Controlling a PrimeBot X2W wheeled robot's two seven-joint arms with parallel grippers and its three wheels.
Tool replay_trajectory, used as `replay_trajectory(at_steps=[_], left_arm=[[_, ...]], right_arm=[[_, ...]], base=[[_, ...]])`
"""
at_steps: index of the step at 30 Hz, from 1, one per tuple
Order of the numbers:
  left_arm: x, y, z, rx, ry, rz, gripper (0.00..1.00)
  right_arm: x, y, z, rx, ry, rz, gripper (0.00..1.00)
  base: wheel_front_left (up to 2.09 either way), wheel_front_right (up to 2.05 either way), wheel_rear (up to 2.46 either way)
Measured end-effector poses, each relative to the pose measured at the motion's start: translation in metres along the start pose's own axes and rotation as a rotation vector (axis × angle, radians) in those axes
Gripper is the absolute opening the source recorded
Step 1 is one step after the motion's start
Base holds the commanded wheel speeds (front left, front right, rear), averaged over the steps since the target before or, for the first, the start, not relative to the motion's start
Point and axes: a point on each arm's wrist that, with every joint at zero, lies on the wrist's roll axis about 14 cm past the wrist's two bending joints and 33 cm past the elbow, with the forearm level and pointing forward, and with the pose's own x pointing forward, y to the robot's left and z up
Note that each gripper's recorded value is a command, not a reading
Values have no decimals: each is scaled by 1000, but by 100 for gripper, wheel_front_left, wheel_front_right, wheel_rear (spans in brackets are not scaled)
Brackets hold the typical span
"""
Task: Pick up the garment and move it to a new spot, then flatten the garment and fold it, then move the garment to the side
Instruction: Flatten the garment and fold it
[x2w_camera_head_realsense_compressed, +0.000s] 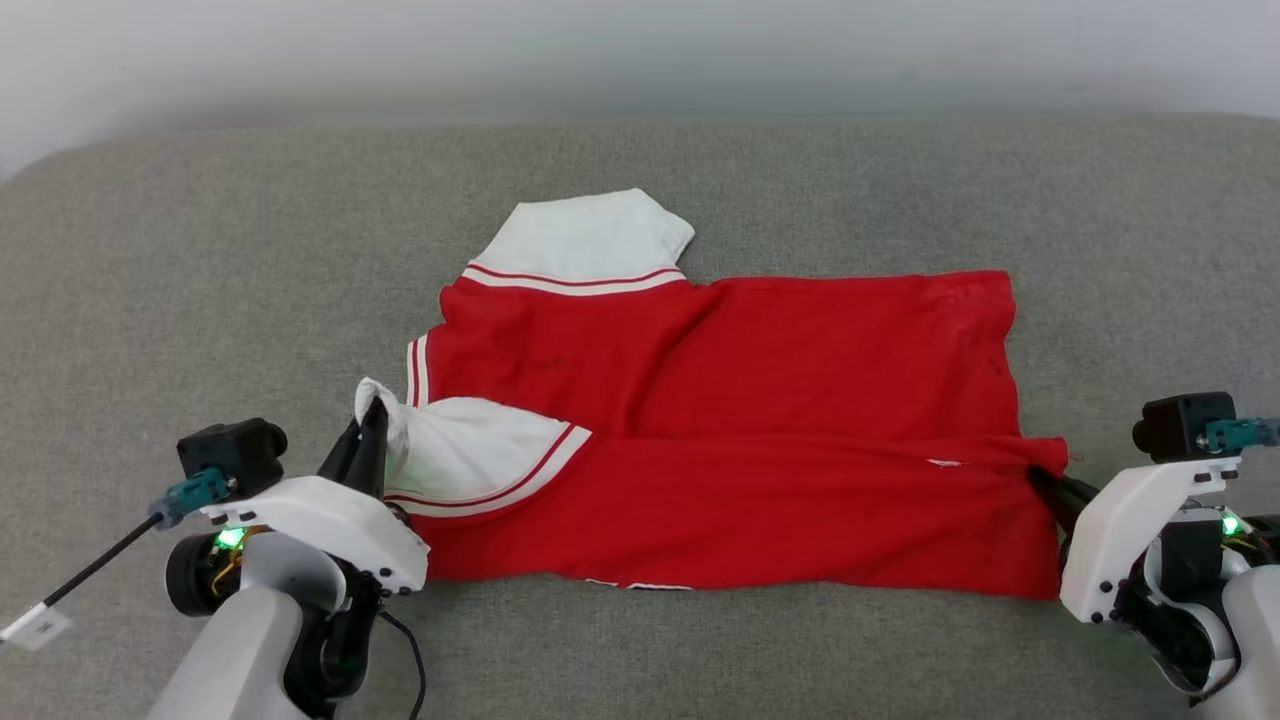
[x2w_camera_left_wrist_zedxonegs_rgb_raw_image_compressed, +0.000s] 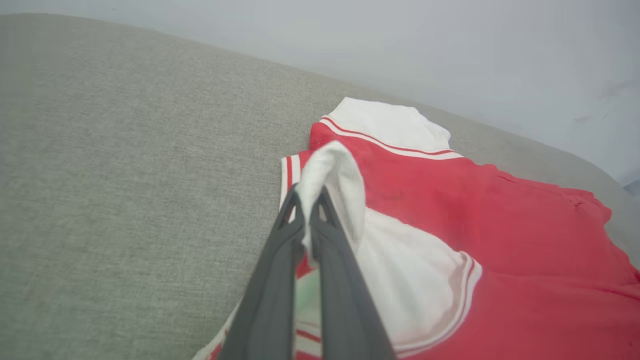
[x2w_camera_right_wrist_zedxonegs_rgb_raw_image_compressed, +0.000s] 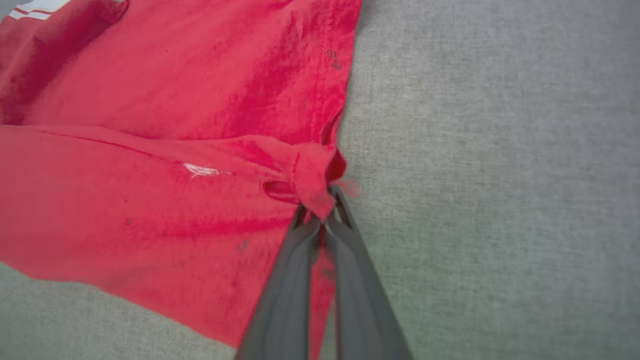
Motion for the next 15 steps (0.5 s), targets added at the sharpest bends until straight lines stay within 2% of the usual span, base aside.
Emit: replay_trajectory(at_steps=[3,4,5,6,7,11,15], left_arm=[[8,4,-23,-22,73,11,0],[9,4,-33,-34,106,12,0],[10,7,-42,-53,141,21,0],[10,7,-50,-57,168,19,34],[12,8,-57,-72,195,22,100],[12,10,-58,-86,203,19,100],[9,16,-45,-78,160,17,100]], right_arm=[[13,0,-11,1,28,2,0],[16,2,-13,2,28,6,100],[19,3,-14,3,27,8,100],[21,4,-14,6,21,10,100],[23,7,-14,10,4,18,100],[20,14,-4,-12,-95,35,100],[3,13,27,-60,-304,37,100]], base=[[0,0,0],[0,0,0],[0,0,0],[0,0,0],[0,0,0],[0,0,0],[0,0,0]])
